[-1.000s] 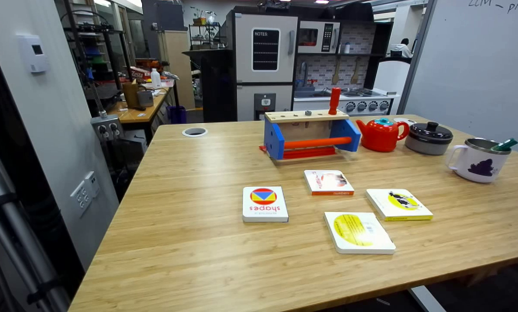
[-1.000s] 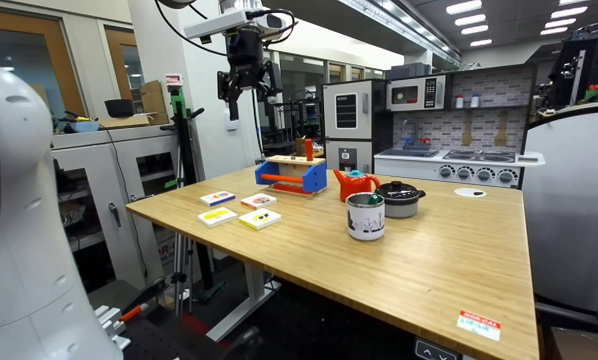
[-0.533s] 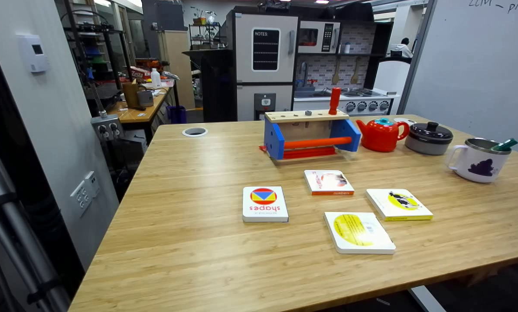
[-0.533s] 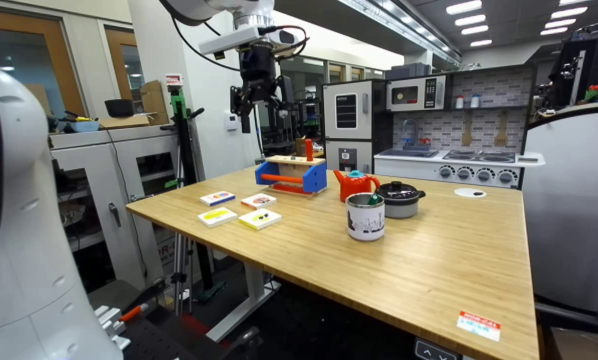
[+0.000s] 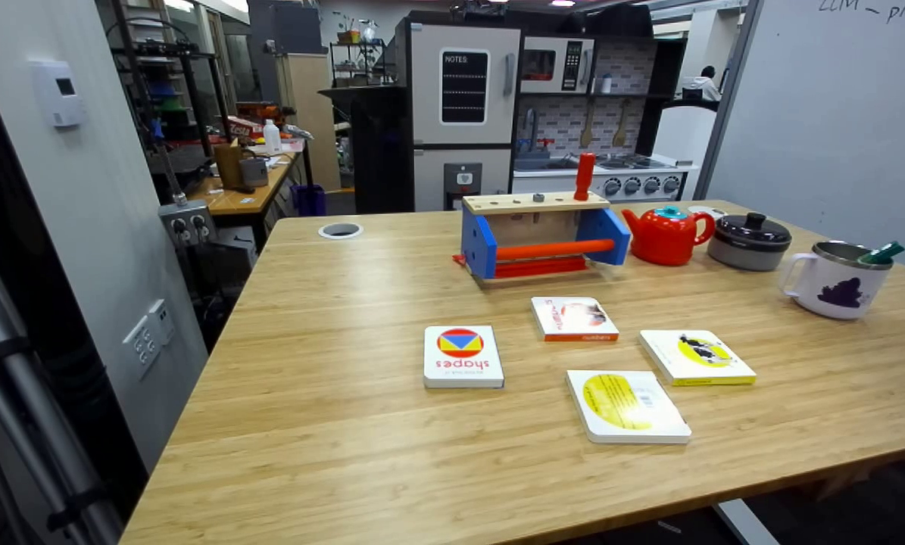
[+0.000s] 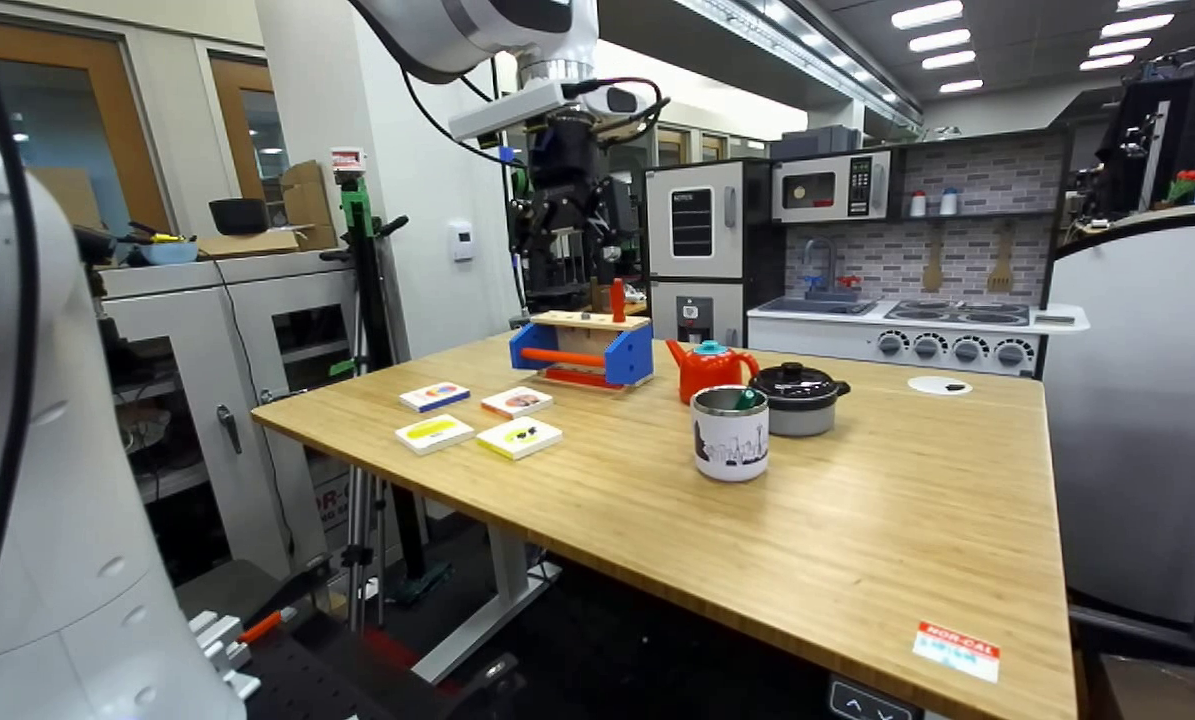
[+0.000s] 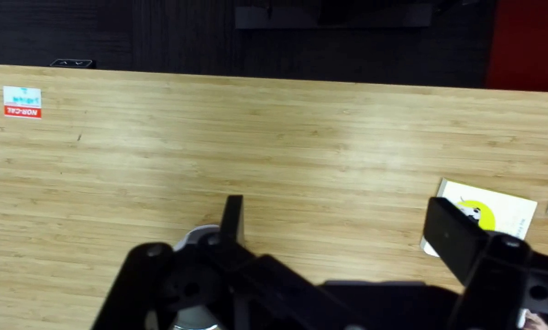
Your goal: Take the marker from the cup and put it on the table
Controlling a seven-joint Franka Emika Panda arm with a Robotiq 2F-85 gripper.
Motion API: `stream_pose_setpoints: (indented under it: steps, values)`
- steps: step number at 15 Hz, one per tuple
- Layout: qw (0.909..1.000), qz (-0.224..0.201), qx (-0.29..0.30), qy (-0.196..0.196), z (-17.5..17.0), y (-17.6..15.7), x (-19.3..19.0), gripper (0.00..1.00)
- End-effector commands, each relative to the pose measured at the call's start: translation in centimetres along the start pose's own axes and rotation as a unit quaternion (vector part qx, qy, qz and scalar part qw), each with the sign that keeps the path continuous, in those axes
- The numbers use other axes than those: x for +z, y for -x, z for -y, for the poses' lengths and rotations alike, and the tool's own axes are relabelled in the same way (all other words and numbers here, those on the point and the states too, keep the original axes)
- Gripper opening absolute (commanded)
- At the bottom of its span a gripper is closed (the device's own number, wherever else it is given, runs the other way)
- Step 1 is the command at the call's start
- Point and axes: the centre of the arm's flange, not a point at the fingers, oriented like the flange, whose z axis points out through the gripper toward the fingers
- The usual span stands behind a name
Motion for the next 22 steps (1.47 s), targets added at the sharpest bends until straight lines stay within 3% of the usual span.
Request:
stream_pose_setpoints:
  steps: [1, 5, 13, 22]
  values:
    - [0.9998, 0.002, 0.021, 0.005, -1.3, -1.4, 0.2, 1.00]
    - [0.9993, 0.006, 0.038, 0.002, -2.9, -2.3, 0.9, 1.00]
    - [0.9974, -0.024, 0.067, -0.006, -6.7, -4.6, 1.1, 1.00]
    - [0.9980, -0.017, 0.061, -0.005, -6.1, -3.7, 1.2, 1.00]
